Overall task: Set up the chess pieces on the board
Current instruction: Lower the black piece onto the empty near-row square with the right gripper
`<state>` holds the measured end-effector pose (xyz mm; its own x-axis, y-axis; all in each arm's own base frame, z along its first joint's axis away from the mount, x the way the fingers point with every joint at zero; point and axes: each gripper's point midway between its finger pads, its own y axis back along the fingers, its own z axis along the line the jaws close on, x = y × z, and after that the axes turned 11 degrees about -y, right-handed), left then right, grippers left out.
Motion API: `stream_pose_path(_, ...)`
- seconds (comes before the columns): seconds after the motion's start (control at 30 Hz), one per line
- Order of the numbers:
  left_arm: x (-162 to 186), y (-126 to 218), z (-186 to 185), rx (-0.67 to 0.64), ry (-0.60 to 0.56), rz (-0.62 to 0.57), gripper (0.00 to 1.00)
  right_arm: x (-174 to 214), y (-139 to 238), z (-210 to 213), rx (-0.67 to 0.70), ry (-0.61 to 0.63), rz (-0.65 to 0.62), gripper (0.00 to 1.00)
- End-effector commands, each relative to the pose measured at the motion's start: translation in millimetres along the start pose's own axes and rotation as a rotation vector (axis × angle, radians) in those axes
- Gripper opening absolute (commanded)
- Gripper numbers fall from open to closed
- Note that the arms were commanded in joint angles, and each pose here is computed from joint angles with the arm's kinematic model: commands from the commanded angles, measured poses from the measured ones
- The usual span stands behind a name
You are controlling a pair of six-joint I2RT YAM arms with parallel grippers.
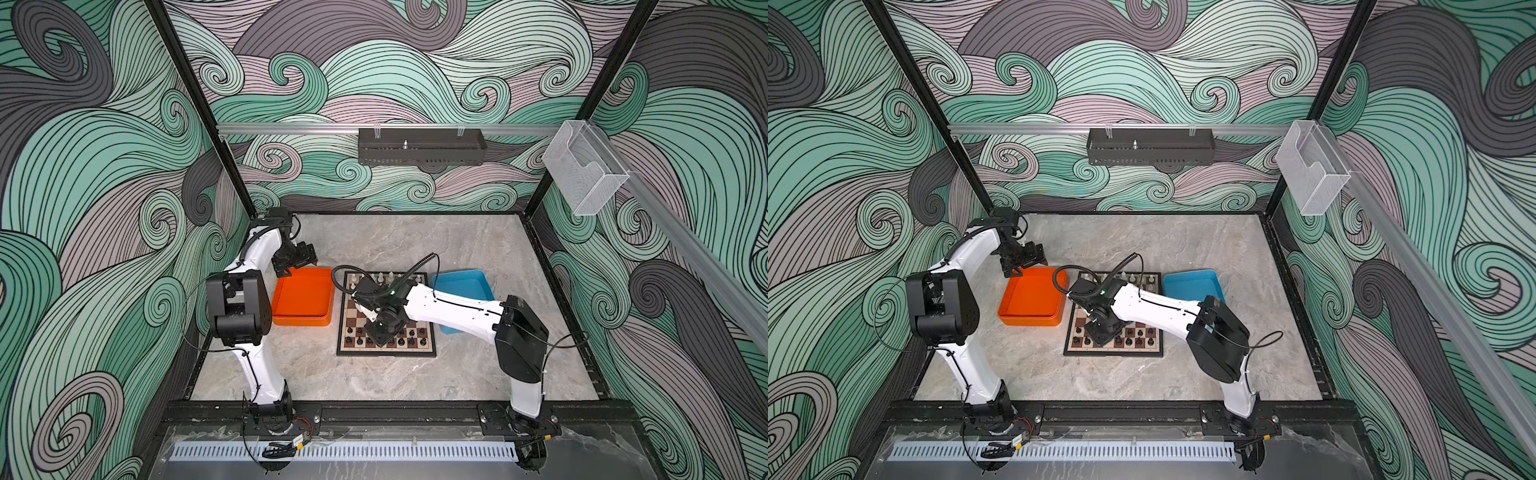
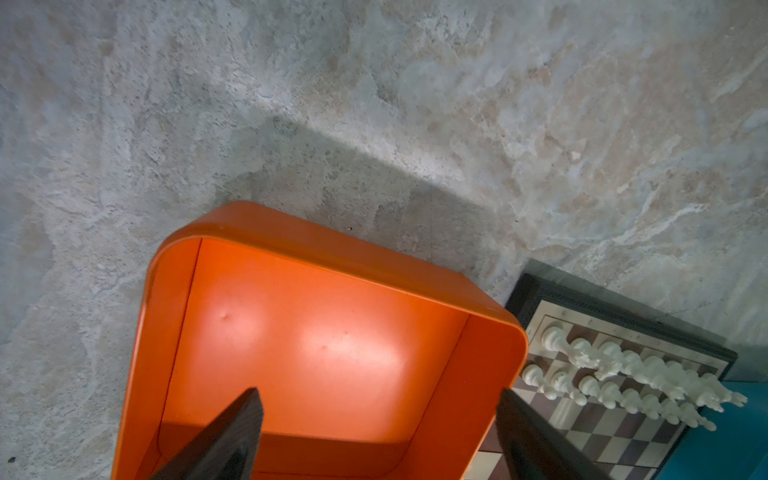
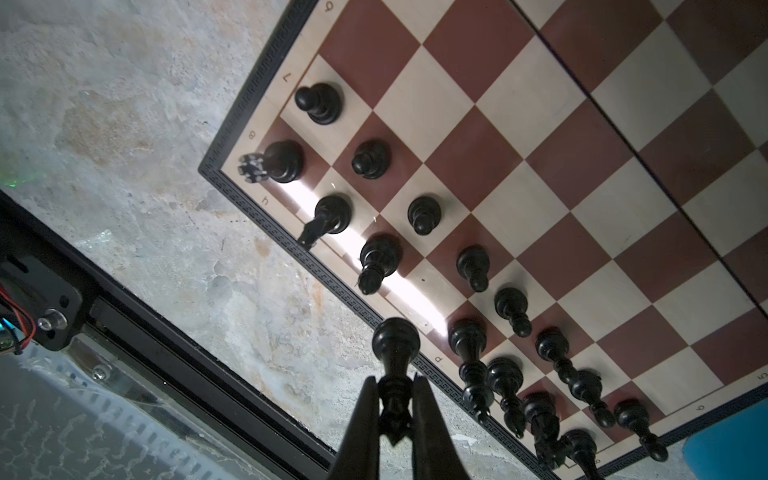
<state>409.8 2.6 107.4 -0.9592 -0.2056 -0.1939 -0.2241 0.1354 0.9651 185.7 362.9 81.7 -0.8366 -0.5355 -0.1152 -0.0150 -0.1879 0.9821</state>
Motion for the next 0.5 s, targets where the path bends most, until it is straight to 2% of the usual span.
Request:
stream_pose_path(0.0,-0.1,-5.3,0.9,0.01,0.019,0.012,0.9,1.6,-8.9,-9.4,0.04,-0.035,0.014,0.13)
stream_pose_path(0.47,-0.2,-6.8,1.9,0.005,0.018,0.014,0.9,2.9,-16.9,-16.2,0.051,-0.072,0.035,0.13)
